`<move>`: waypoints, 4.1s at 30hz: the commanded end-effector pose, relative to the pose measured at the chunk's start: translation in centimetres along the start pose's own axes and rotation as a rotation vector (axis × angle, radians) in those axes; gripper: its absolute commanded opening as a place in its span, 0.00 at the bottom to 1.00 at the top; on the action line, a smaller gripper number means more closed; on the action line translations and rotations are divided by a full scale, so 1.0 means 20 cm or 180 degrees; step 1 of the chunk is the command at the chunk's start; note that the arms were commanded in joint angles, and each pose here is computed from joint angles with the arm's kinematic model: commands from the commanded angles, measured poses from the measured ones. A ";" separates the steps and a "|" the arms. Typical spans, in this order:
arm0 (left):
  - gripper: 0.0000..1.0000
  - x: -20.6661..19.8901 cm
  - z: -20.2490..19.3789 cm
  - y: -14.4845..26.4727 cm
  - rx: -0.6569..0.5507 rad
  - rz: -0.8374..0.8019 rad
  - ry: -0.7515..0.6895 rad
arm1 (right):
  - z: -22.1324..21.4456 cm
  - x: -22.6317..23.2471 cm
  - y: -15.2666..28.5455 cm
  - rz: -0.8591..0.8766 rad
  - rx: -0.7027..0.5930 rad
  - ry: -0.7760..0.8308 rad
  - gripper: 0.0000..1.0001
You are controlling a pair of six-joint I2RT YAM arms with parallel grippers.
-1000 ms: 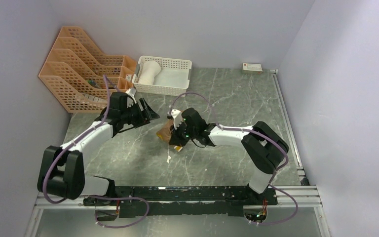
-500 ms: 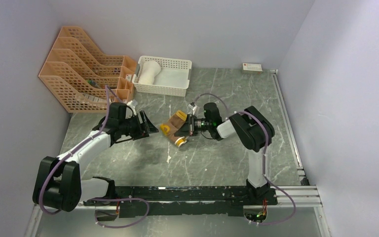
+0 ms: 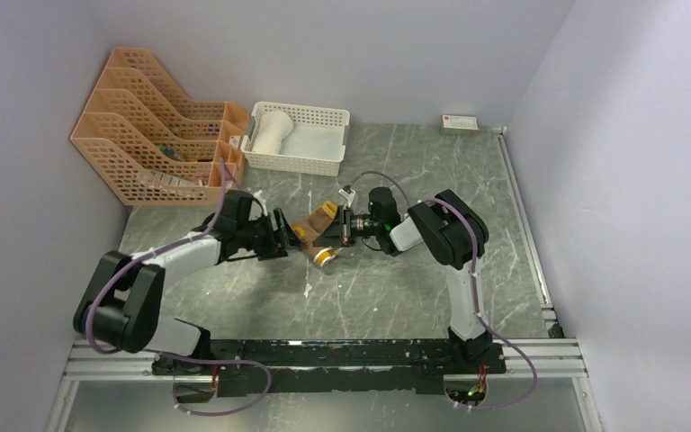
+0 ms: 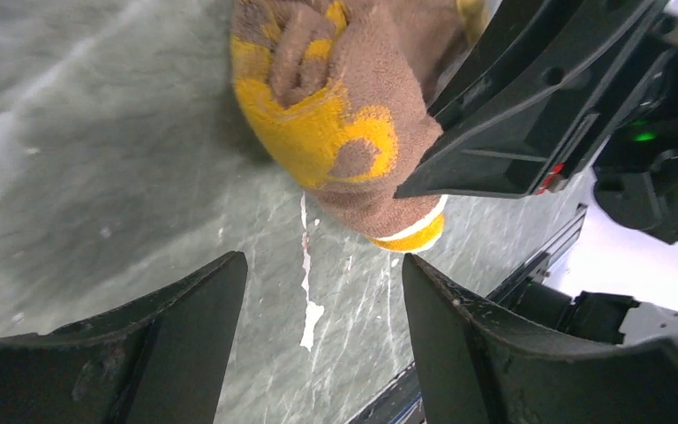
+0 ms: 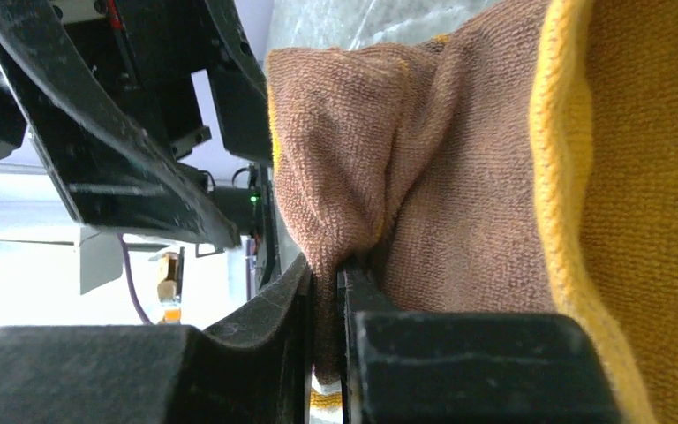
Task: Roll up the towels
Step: Roll the towel at the center of the board.
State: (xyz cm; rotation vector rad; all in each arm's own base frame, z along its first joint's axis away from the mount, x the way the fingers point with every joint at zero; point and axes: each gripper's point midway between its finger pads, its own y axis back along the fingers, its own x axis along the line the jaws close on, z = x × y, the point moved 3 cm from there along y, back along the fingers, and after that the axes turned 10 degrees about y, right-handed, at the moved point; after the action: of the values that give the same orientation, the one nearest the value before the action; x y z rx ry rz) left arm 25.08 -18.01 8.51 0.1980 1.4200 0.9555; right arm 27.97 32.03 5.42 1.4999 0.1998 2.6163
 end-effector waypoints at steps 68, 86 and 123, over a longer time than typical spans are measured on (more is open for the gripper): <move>0.55 0.20 0.08 -0.44 0.0159 0.0614 0.0305 | -0.08 0.04 -0.11 -0.3432 0.1189 0.3130 0.91; 0.59 0.17 0.13 -0.39 0.0222 0.0434 0.0365 | -0.09 -0.06 -0.11 -0.3214 0.1163 0.2541 0.44; 0.97 -0.12 0.14 -0.41 -0.0102 -0.0113 0.0405 | 0.03 -0.08 0.06 -0.0605 0.0484 0.0115 0.24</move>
State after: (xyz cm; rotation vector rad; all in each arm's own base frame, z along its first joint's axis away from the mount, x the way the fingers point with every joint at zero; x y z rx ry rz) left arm 30.06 -23.58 6.07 0.2257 1.4860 0.8798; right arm 29.85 30.50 5.41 1.3659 0.4902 2.5000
